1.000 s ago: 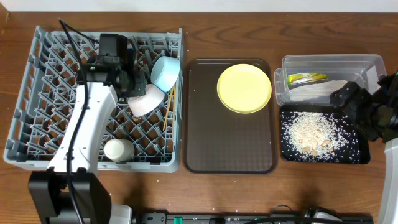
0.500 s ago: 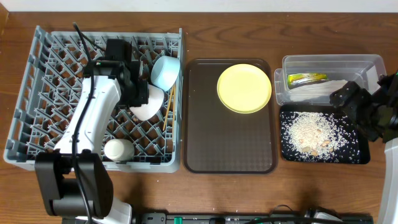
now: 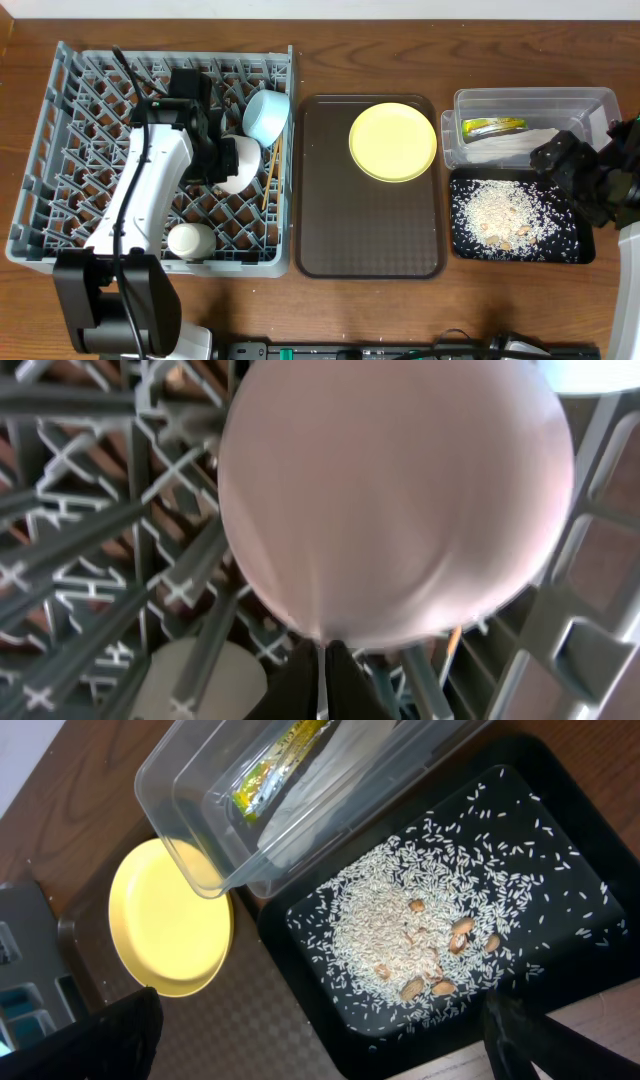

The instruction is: Sort waste into correct bins and load items into the dishwasher

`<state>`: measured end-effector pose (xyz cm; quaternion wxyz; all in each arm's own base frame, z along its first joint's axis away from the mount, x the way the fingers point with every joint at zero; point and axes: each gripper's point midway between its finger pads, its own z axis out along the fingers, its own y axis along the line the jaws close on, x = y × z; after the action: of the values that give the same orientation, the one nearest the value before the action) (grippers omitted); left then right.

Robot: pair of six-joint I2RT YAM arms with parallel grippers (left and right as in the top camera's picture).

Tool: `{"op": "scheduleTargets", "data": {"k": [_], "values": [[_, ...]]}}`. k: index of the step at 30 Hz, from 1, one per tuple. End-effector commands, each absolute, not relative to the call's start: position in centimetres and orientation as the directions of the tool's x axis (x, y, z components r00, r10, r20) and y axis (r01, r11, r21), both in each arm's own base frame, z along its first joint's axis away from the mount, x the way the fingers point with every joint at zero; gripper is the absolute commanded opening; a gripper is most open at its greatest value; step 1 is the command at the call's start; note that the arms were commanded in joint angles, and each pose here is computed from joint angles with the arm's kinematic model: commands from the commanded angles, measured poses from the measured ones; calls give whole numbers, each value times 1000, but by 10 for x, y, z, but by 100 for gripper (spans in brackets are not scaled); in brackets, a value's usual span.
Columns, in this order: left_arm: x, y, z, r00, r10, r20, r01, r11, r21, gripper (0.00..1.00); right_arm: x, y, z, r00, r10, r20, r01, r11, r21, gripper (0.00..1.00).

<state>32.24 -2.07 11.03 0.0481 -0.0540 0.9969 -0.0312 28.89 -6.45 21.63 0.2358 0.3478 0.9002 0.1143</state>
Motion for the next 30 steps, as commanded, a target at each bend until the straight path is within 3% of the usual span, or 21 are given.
{"op": "scheduleTargets", "data": {"k": [1,3,5,8,13,18,30], "values": [[324,-26,137,-979,-136,-150,-122,988,-97,10,287,-67,219,-630,694,-349,583,720,378,99],[326,-33,150,-975,-127,-184,-104,986,-127,16,287,-67,219,-630,694,-349,583,720,378,99],[329,-47,165,-966,-113,-233,-70,981,-182,29,287,-67,219,-630,694,-349,583,720,378,99],[341,-80,186,-941,-81,-328,15,960,-278,39,287,-67,219,-630,694,-349,583,720,378,99],[372,-148,201,-875,-16,-483,162,932,-323,57,287,-67,219,-630,694,-349,583,720,378,99],[394,-207,180,-844,61,-533,275,902,-333,64,287,-67,219,-630,694,-349,583,720,378,99],[418,-253,54,-945,-37,-324,117,890,-441,66,287,-67,219,-630,694,-349,583,720,378,99]]}}
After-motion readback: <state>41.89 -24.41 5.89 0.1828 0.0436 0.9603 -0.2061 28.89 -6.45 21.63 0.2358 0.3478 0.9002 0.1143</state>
